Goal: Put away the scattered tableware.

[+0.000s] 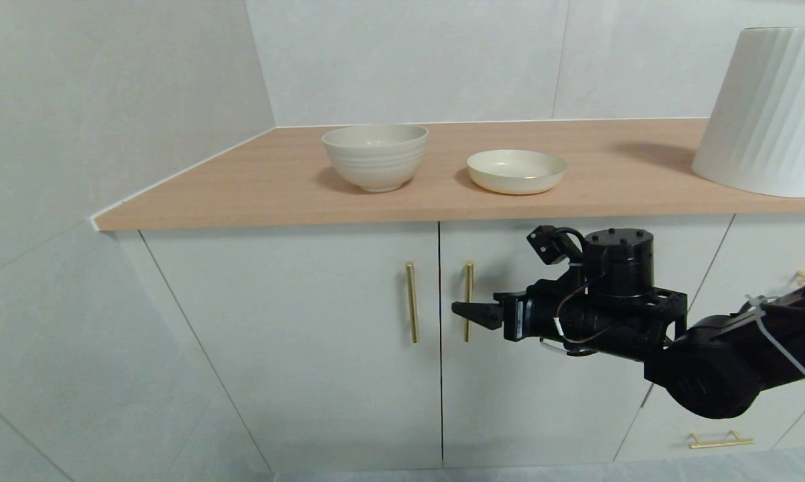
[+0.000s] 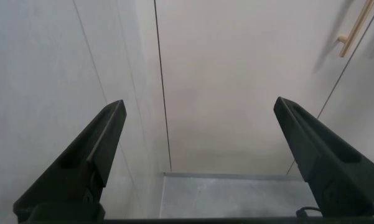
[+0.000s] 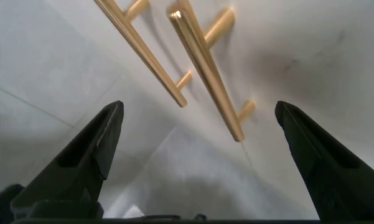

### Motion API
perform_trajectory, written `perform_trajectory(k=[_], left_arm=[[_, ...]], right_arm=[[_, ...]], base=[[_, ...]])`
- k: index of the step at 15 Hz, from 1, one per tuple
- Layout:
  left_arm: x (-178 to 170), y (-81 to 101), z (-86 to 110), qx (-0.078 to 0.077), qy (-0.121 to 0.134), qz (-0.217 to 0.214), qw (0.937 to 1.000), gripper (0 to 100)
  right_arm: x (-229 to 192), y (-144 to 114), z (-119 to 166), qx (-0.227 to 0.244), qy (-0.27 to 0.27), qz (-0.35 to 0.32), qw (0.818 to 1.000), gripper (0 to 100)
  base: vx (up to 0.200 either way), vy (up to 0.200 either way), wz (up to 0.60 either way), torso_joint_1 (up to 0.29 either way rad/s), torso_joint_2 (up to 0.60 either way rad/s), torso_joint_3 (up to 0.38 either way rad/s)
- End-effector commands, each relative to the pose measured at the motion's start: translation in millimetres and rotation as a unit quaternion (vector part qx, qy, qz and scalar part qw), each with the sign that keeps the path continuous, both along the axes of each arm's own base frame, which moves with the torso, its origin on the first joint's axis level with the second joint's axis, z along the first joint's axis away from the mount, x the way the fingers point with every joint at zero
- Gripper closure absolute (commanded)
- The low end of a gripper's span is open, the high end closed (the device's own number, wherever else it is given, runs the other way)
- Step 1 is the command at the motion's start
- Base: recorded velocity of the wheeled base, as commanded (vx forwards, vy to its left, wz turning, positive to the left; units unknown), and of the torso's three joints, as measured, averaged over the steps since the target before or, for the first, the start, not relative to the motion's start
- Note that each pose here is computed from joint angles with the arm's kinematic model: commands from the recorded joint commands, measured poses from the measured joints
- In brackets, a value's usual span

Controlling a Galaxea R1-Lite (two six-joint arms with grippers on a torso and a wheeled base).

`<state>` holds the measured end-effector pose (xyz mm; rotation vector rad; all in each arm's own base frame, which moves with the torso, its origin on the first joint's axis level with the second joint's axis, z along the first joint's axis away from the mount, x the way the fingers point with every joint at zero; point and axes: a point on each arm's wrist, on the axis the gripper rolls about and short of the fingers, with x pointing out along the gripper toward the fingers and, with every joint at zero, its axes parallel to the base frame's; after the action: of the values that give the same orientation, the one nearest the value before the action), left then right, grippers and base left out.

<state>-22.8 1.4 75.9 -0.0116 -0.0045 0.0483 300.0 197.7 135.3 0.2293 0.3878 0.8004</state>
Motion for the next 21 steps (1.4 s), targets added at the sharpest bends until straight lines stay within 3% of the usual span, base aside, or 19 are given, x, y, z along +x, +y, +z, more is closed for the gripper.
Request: perform_trajectory(k=[1, 7, 11, 21], left_arm=[[0.0, 0.0, 0.0, 0.000, 0.000, 0.000, 1.0000, 0], [0.1, 0.0, 0.1, 0.000, 0.001, 0.000, 1.0000, 0], [0.0, 0.0, 0.0, 0.000, 0.000, 0.000, 1.0000, 0], [0.1, 0.0, 0.1, 0.000, 0.001, 0.000, 1.0000, 0]], right_arm=[[3.6, 4.7, -9.7, 0.005, 0.013, 0.000, 1.000, 0], [9.1, 25.6, -24.7, 0.058, -0.007, 0.012, 0.998, 0], [9.3, 35.1, -33.8, 0.069, 0.002, 0.019, 0.997, 0], [-19.4, 33.6, -26.6, 0.089, 0.034, 0.072, 0.993, 0]], base=[[0.000, 0.000, 0.00, 0.000, 0.00, 0.000], [0.000, 0.000, 0.00, 0.000, 0.00, 0.000], [0.000, 0.000, 0.00, 0.000, 0.00, 0.000], [0.000, 0.000, 0.00, 0.000, 0.00, 0.000]])
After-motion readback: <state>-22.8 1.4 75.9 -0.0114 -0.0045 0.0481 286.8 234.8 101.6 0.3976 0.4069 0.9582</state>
